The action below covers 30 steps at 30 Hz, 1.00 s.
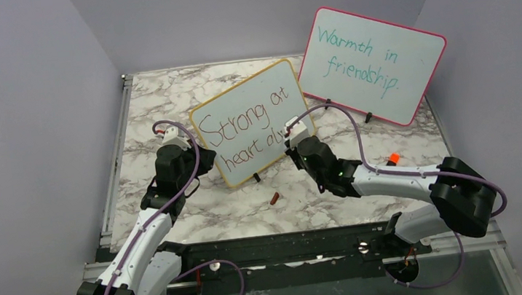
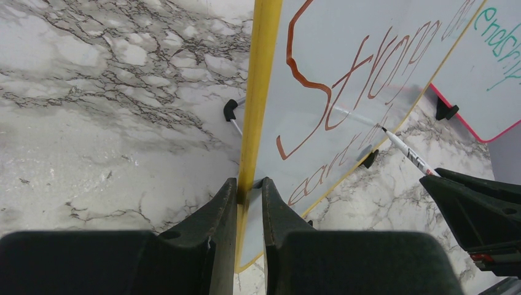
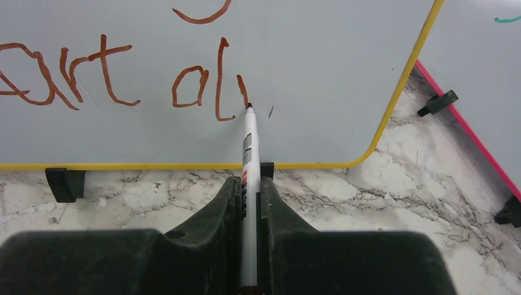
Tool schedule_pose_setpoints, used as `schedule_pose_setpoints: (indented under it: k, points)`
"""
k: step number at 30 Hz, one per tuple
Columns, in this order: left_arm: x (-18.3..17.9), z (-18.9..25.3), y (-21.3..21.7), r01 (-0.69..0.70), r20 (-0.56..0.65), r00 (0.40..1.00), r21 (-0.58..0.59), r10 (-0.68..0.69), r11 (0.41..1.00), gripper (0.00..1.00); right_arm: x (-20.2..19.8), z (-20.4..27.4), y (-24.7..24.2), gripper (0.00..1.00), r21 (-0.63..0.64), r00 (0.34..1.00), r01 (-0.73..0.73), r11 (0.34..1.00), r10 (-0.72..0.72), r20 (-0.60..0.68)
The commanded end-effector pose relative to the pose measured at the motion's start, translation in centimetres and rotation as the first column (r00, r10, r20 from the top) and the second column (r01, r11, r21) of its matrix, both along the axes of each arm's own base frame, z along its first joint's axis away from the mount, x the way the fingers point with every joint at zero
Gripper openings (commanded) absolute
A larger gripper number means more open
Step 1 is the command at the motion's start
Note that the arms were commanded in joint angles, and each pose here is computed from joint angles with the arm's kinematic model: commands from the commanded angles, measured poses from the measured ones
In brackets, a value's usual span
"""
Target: Write a sentence on the whiteboard
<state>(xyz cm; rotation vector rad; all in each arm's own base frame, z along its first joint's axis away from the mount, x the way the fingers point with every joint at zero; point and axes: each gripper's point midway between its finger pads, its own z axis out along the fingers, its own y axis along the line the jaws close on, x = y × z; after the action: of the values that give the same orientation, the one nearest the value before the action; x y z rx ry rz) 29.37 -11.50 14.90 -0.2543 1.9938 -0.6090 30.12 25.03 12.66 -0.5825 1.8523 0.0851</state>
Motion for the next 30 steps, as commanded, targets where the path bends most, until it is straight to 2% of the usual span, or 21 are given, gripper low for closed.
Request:
schedule_pose_setpoints:
  k: [1, 15, 30]
  points:
    - [0.1, -0.9, 1.4, -0.065, -0.028, 0.997, 0.038, 0.066, 0.997, 0.0, 1.5, 2.8, 0.0, 0.01, 0.032, 0.997, 0.038, 0.999, -0.04, 0.066]
    - [0.1, -1.0, 1.4, -0.065, -0.03, 0.997, 0.039, 0.067, 0.997, 0.0, 2.2, 3.2, 0.3, 0.01, 0.033, 0.997, 0.031, 0.999, -0.033, 0.075]
    - [0.2, -1.0, 1.3, -0.065, -0.033, 0.997, 0.039, 0.066, 0.997, 0.0, 0.6, 0.7, 0.0, 0.01, 0.032, 1.0, 0.004, 0.999, -0.003, -0.016]
